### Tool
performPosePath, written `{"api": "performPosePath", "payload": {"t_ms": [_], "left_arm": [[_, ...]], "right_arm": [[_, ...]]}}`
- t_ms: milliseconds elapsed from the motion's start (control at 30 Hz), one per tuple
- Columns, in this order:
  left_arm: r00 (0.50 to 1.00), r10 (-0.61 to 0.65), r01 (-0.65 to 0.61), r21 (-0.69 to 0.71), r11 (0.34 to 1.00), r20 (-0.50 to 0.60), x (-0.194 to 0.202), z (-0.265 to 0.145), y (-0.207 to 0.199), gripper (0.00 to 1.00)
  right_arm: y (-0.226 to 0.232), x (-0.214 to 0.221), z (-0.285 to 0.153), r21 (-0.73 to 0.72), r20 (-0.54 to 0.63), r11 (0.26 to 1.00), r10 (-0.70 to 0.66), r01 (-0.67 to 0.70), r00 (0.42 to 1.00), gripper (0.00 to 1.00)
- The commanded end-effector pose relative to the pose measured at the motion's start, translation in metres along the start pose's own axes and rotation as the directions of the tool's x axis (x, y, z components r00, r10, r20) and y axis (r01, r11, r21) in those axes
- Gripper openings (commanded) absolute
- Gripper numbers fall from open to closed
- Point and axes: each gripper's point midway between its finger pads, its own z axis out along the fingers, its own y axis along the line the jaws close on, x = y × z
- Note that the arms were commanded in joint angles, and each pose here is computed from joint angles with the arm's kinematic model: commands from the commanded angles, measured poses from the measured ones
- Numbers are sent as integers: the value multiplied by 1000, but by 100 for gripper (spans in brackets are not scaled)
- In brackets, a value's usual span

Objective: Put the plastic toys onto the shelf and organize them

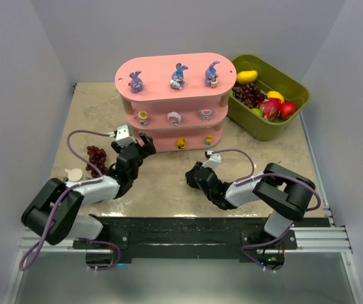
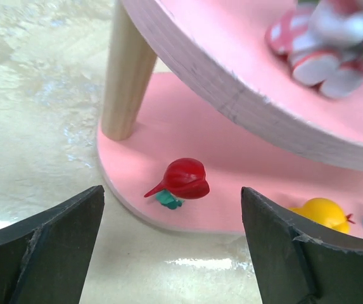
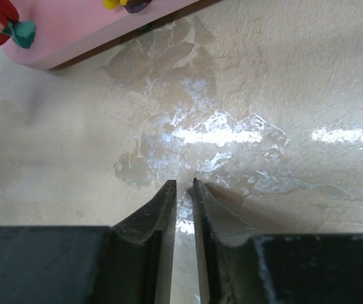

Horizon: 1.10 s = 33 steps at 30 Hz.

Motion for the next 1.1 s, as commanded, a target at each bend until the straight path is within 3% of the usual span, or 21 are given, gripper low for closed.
{"api": "performPosePath", "payload": {"t_ms": [0, 200, 267, 333, 367, 433, 700, 833, 1067], "left_arm": [[998, -53, 54, -60, 997, 20, -15, -17, 15, 93], [995, -102, 102, -60, 993, 14, -33, -48, 23, 93], [991, -128, 129, -33, 991, 41, -55, -59, 17, 94], [995, -103, 102, -38, 994, -6, -52, -68, 20, 95], [993, -113, 113, -24, 993, 17, -71, -74, 15, 95], [997, -63, 60, -58, 996, -43, -66, -84, 23, 95], [990, -136, 136, -6, 991, -34, -112, -120, 9, 95], [988, -156, 156, 24, 987, -17, -140, -139, 5, 95], [991, -113, 116, 44, 992, -66, -139, -154, 7, 95]], "right_arm": [[-16, -6, -9, 59, 4, 998, -18, 18, 1000, 25], [-5, -32, -28, 39, 48, 999, 4, -6, 999, 43], [0, -52, -40, 37, 86, 999, -3, -1, 996, 53], [5, -71, -51, 41, 128, 999, -4, -1, 992, 72], [4, -82, -62, 54, 134, 998, -27, 19, 991, 77], [2, -104, -78, 94, 175, 995, -52, 36, 983, 85], [29, -189, -151, -11, 346, 999, -29, 35, 938, 91], [21, -202, -162, 36, 370, 997, -79, 71, 926, 92], [19, -221, -178, 55, 415, 995, -97, 81, 905, 92]]}}
